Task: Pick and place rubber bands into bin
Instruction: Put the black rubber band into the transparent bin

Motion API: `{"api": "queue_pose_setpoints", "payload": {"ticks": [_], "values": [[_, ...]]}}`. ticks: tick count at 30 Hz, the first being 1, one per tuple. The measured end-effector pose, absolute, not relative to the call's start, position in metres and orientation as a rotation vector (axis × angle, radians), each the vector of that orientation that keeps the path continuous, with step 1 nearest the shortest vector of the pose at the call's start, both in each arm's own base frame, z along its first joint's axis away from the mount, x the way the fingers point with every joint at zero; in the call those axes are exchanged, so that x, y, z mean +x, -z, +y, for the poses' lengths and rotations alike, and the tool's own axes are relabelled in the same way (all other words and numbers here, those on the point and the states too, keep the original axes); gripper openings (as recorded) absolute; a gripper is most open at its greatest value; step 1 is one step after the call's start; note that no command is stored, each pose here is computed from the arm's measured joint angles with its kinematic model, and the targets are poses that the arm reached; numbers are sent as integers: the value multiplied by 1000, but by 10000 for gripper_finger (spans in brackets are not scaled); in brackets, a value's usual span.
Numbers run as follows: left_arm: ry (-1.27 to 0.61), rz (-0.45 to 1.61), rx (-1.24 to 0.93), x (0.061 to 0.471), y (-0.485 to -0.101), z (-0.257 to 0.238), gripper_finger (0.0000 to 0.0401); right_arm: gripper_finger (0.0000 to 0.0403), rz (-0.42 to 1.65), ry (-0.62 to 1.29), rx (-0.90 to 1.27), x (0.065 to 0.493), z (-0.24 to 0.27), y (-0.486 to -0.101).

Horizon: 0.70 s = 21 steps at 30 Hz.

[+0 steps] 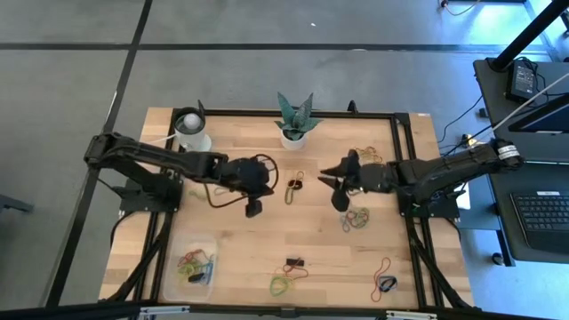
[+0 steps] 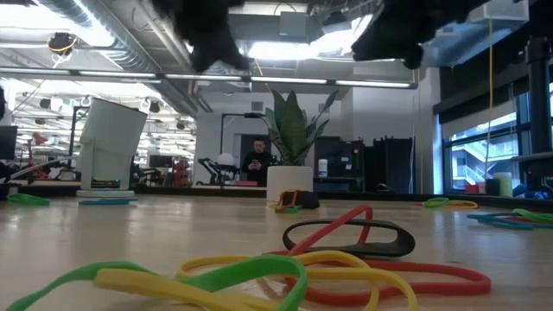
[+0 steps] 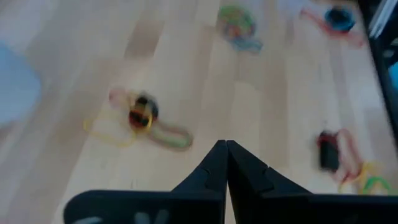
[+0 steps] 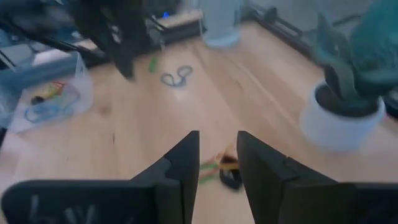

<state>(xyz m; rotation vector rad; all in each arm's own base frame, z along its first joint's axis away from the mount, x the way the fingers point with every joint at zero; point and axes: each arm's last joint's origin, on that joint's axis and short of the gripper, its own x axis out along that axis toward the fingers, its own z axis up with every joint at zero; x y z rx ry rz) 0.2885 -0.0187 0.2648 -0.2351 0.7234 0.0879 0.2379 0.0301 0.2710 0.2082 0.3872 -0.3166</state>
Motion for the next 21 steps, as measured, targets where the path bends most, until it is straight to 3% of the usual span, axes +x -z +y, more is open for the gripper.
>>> {"api": "queue_pose_setpoints", "payload": {"ticks": [9,21], "values": [[-109,728,-279,271,-226,20,2,112,531,253,199,264,-4,-272],[-79,673,-251,231,-236,63,2,112,1011,212,18,332,-19,-226]]}}
